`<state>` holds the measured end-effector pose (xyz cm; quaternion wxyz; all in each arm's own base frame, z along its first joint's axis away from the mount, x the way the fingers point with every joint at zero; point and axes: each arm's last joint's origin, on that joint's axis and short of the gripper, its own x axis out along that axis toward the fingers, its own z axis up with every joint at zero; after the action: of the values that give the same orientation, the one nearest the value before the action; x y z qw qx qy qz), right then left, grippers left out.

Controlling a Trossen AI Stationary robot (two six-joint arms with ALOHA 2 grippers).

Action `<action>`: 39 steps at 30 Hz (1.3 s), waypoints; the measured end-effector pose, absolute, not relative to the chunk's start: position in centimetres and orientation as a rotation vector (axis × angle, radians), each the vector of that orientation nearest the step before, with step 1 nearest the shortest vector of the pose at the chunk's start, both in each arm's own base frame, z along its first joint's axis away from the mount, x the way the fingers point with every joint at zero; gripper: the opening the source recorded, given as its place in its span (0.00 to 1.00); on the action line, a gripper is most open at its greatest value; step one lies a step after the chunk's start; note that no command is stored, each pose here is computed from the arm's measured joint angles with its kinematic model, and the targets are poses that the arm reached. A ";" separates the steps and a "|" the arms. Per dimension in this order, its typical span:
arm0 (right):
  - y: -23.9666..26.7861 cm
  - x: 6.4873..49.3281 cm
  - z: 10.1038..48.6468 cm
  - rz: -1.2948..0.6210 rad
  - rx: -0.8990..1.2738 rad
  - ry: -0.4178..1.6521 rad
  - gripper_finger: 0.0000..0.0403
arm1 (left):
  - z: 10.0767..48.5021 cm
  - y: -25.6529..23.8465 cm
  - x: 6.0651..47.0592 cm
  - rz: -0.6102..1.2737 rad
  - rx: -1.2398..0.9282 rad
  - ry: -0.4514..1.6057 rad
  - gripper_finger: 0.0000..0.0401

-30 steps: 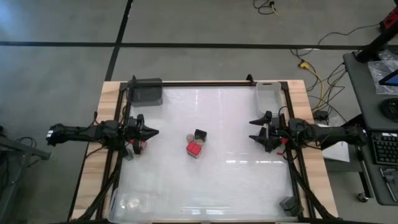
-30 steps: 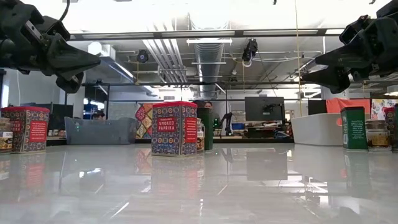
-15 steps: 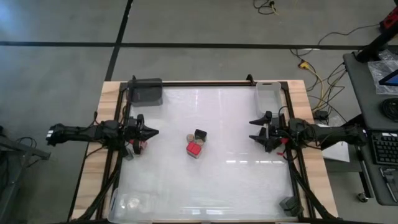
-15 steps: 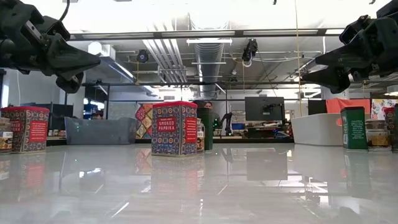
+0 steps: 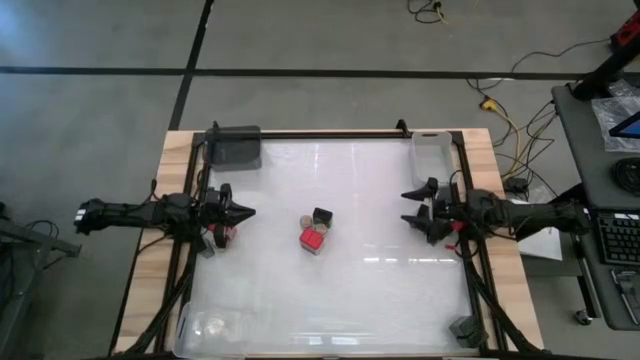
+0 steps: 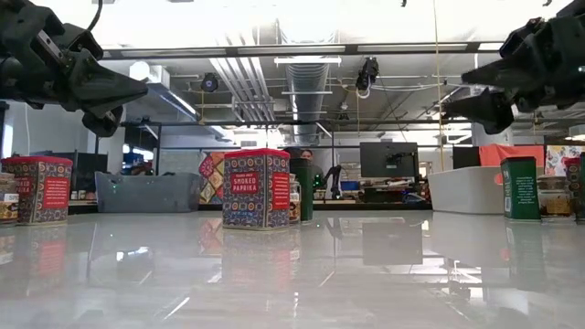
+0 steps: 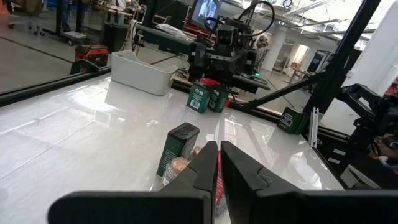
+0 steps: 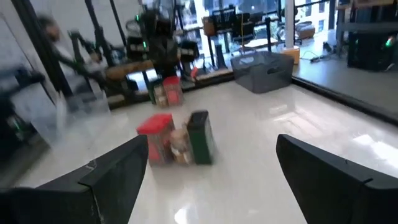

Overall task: Sort spices by type
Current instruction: Put the black seasoning can into the gray bin

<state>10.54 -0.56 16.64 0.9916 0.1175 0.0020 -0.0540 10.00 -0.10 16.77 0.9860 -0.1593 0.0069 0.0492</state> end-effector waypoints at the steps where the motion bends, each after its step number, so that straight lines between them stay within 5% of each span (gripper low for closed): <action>1: -0.6 10.5 17.2 -0.103 0.252 -0.050 0.86 | 16.8 -0.1 10.0 0.099 -0.320 0.014 0.01; 11: -0.6 10.9 20.7 -0.066 0.204 -0.417 0.86 | 16.8 -0.1 10.0 0.099 -0.320 0.014 0.01; 16: -0.8 13.9 19.0 -0.144 0.236 -0.198 0.86 | 16.8 -0.1 10.0 0.099 -0.320 0.014 0.01; 24: -1.0 20.4 21.8 -0.147 0.198 -0.079 0.86 | 16.8 -0.1 10.0 0.099 -0.320 0.014 0.01; 39: -1.1 31.0 22.3 -0.158 0.086 0.544 0.86 | 16.8 -0.1 10.0 0.099 -0.320 0.015 0.01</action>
<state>30.99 -1.11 22.31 0.9593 0.0426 0.2682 -0.0779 10.03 -0.10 16.76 0.9860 -0.1593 0.0075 0.0491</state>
